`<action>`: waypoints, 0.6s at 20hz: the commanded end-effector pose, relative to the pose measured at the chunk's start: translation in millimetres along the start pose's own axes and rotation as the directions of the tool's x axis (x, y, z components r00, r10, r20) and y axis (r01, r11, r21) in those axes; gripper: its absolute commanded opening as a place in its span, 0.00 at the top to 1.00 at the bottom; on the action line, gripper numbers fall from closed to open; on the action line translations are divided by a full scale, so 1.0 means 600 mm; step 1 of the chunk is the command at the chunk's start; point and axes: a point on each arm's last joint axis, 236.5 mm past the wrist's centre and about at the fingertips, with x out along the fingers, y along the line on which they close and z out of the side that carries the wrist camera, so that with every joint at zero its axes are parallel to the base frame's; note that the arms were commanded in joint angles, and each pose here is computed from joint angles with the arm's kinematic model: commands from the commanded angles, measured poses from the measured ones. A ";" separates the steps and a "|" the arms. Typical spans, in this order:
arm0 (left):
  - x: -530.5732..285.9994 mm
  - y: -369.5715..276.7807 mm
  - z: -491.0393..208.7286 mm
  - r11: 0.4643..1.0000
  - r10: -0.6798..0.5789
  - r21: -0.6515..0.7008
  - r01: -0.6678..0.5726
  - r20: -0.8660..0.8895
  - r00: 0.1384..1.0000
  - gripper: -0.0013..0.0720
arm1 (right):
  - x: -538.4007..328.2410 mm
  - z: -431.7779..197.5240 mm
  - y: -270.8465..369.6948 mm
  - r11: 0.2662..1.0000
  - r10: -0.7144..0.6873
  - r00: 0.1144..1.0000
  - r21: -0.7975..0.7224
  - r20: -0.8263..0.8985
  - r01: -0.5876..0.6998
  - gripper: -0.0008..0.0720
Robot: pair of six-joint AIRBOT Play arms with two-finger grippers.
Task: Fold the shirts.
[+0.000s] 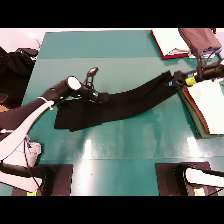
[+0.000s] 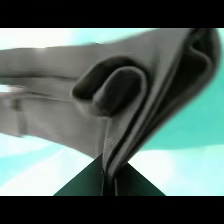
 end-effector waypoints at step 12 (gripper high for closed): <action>0.038 -0.036 -0.007 0.999 -0.041 0.016 0.042 -0.048 0.998 0.95 | -0.050 0.032 0.381 0.933 0.218 0.965 -0.321 0.142 -0.163 0.97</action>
